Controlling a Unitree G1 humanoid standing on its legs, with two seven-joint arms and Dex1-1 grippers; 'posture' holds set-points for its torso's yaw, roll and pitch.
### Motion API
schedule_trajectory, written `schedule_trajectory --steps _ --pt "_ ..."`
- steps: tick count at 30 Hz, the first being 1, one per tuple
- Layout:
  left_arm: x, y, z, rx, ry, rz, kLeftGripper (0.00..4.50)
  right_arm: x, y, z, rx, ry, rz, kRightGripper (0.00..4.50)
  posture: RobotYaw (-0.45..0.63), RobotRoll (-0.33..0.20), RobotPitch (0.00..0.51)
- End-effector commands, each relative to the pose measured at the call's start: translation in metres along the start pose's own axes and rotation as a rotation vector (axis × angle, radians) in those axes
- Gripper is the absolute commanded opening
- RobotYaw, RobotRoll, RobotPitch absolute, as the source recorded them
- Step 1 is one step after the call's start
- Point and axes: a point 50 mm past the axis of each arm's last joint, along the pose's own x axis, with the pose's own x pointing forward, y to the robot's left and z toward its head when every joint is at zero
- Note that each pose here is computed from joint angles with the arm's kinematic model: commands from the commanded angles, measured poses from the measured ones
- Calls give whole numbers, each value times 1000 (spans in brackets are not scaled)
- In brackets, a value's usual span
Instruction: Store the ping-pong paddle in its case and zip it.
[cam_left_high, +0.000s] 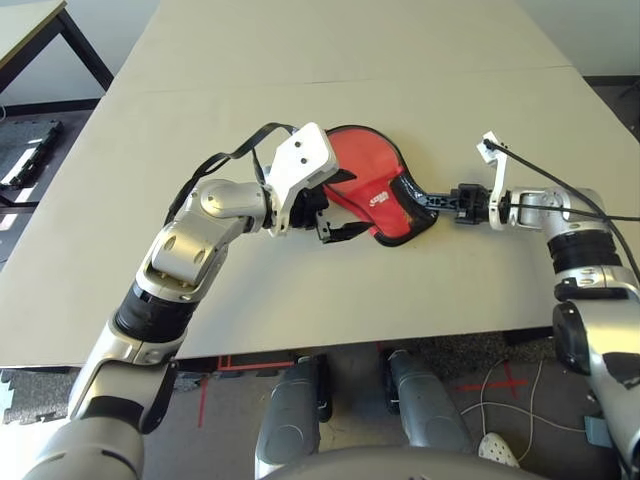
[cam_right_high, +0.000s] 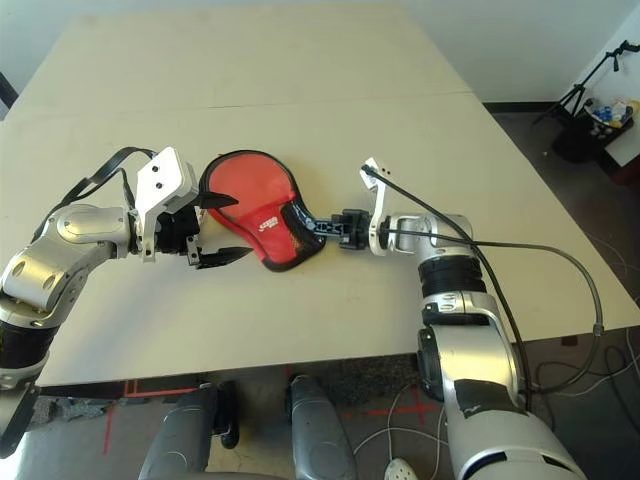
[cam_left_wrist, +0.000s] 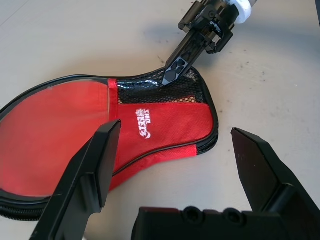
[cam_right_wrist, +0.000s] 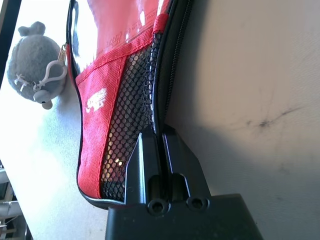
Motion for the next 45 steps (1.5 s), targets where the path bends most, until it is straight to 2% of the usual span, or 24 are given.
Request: schedule_trajectory --steps 1,16,25,36,37,38,45 --pt "2 -2 -3 -8 5 -15 4500 -3 -2 -25 83 86 -8 14 -2 0 215" --pt "3 -1 -7 -6 9 -10 4500 -37 25 -62 106 170 33 14 -6 0 204" --pt "5 -1 -7 -3 6 -12 4500 -45 37 -78 145 159 21 14 -18 0 198" --pt "8 -1 -9 -2 4 -22 4500 -47 43 -79 141 120 22 14 -32 0 198" --pt "9 -1 -9 -2 4 -22 4500 -48 44 -78 133 119 21 542 -32 0 198" --pt "9 -1 -9 -3 4 -22 4500 -50 44 -77 128 121 25 729 -32 0 198" --pt "8 -1 -11 -4 8 -20 4500 -74 35 -52 80 100 -2 3016 -33 0 195"
